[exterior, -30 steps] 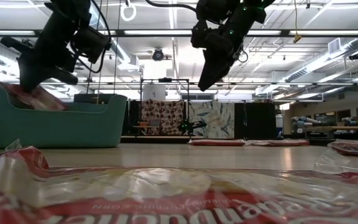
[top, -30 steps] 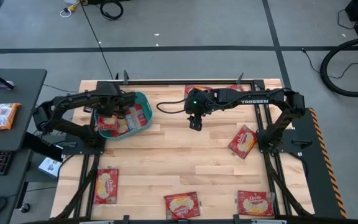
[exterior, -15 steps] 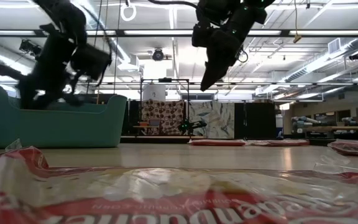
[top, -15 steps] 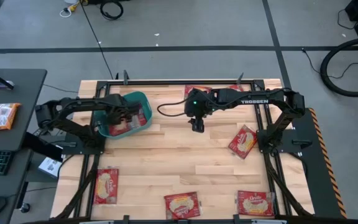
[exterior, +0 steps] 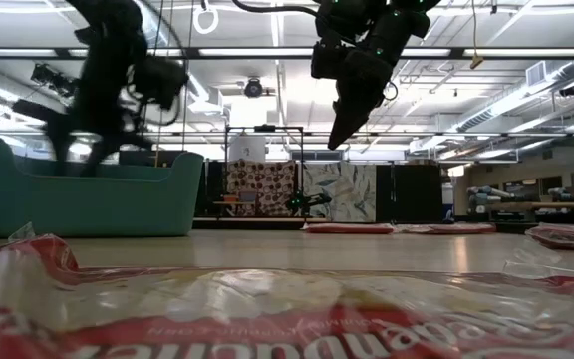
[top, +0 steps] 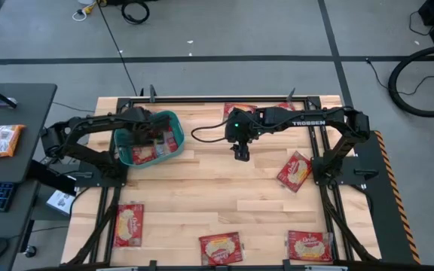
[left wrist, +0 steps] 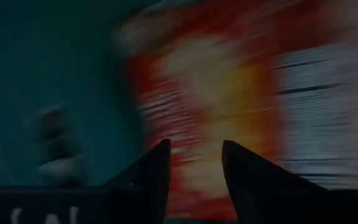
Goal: Sort popcorn bags into baskets
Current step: Adjust the popcorn bag in the green bin
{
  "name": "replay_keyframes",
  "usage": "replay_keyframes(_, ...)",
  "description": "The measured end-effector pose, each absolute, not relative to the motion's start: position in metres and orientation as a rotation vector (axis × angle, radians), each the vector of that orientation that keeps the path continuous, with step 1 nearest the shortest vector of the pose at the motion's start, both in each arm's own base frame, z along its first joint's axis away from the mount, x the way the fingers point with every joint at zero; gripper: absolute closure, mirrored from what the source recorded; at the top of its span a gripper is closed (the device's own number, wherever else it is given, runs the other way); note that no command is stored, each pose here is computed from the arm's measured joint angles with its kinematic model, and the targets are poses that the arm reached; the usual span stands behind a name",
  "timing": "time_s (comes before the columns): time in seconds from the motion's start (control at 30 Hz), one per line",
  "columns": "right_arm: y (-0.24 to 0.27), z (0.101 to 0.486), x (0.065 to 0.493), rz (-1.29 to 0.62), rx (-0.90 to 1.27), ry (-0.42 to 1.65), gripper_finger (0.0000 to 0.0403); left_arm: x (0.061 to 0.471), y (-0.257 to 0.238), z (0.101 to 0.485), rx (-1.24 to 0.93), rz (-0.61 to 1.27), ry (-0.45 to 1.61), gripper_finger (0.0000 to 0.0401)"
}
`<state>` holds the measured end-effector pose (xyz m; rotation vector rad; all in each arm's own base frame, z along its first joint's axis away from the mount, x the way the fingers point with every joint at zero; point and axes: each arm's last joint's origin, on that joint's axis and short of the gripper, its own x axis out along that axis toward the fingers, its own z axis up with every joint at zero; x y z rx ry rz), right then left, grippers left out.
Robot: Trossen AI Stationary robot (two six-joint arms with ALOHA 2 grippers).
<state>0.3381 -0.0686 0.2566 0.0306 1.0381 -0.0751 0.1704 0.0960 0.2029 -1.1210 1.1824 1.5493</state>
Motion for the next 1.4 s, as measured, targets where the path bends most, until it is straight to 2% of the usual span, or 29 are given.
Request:
replay_keyframes(0.17, -0.069, 0.257, 0.338, -0.091, 0.058, 1.038, 0.0176, 0.203, 0.112, 0.208, -1.123, 1.432, 0.820, 0.0237)
replay_keyframes(0.27, -0.068, 0.256, 0.337, -0.108, 0.091, 1.050, 0.0176, 0.211, 0.124, 0.194, -1.165, 1.445, 0.729, 0.0237)
replay_keyframes(0.63, -0.059, 0.254, 0.335, -0.101, 0.113, 1.096, 0.0176, 0.228, 0.135, 0.144, -1.141, 1.524, 0.871, 0.0236)
replay_keyframes(0.8, -0.059, 0.254, 0.335, -0.109, 0.107, 1.093, 0.0176, 0.232, 0.134, 0.134, -1.140, 1.518, 0.925, 0.0236)
replay_keyframes(0.9, -0.060, 0.254, 0.335, -0.111, 0.107, 1.086, 0.0176, 0.234, 0.135, 0.132, -1.089, 1.451, 0.967, 0.0239)
replay_keyframes(1.0, -0.062, 0.255, 0.336, -0.115, 0.107, 1.074, 0.0176, 0.238, 0.137, 0.132, -1.015, 1.368, 0.986, 0.0268)
replay_keyframes(1.17, -0.065, 0.256, 0.337, -0.119, 0.102, 1.050, 0.0176, 0.235, 0.139, 0.133, -1.006, 1.363, 1.001, 0.0382)
replay_keyframes(1.3, -0.064, 0.263, 0.334, -0.123, 0.103, 1.028, 0.0176, 0.231, 0.137, 0.145, -1.013, 1.334, 0.974, 0.0395)
replay_keyframes(1.4, -0.064, 0.268, 0.332, -0.118, 0.090, 1.010, 0.0176, 0.225, 0.134, 0.169, -1.032, 1.279, 0.903, 0.0396)
